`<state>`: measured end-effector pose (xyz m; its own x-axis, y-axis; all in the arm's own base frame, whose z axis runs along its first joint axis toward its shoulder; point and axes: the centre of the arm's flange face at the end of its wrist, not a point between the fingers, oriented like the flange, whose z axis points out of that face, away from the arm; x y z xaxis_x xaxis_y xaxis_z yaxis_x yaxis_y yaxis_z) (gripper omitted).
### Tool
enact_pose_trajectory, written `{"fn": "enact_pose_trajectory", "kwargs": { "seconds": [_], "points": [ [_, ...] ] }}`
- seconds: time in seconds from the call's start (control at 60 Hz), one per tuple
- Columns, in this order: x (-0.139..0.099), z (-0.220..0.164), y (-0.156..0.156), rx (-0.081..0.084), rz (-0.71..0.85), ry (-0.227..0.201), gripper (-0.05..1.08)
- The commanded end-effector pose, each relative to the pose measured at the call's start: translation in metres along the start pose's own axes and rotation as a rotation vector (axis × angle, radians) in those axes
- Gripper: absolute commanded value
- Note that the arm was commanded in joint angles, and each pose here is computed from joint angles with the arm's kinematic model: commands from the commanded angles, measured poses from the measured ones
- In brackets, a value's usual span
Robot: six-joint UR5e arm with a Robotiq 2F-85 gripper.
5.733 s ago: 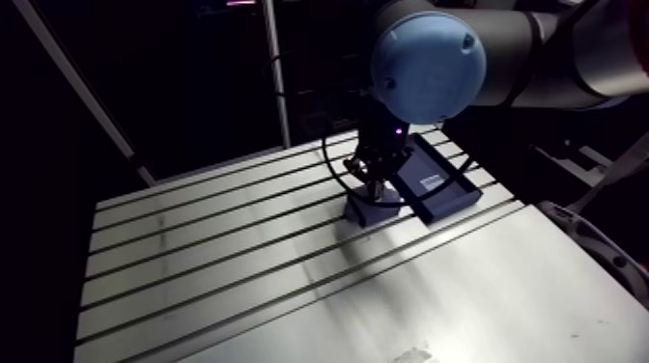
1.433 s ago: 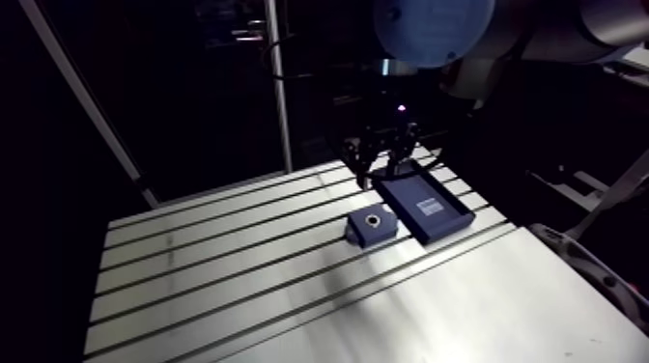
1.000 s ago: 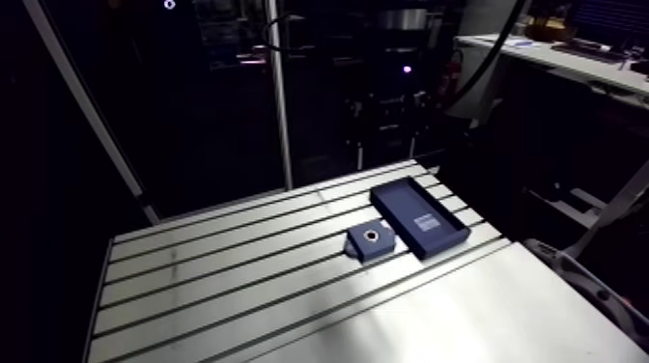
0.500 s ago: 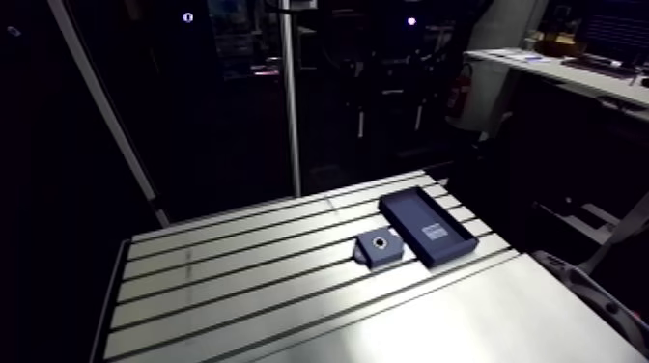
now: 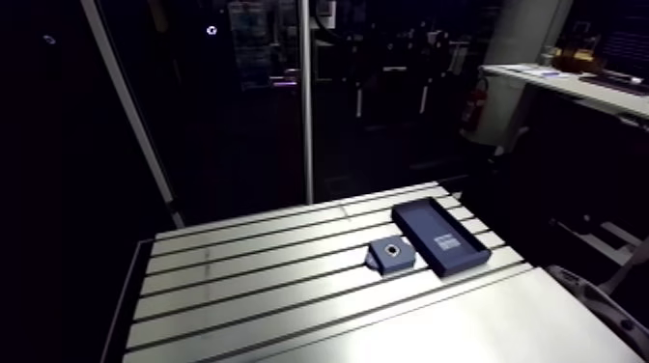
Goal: Pick up the bearing and press it into the housing until flush.
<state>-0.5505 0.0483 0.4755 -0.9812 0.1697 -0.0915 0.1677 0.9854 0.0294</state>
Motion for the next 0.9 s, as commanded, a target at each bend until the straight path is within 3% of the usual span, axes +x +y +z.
{"fn": "enact_pose_trajectory", "kwargs": {
  "seconds": [0.017,0.583,0.9],
  "points": [
    [-0.013,-0.016,-0.016,0.006,-0.004,0.013,0.00],
    [-0.018,-0.022,-0.062,-0.001,-0.089,0.027,0.00],
    [-0.017,-0.025,-0.062,-0.006,-0.090,0.034,0.00]
  ]
}}
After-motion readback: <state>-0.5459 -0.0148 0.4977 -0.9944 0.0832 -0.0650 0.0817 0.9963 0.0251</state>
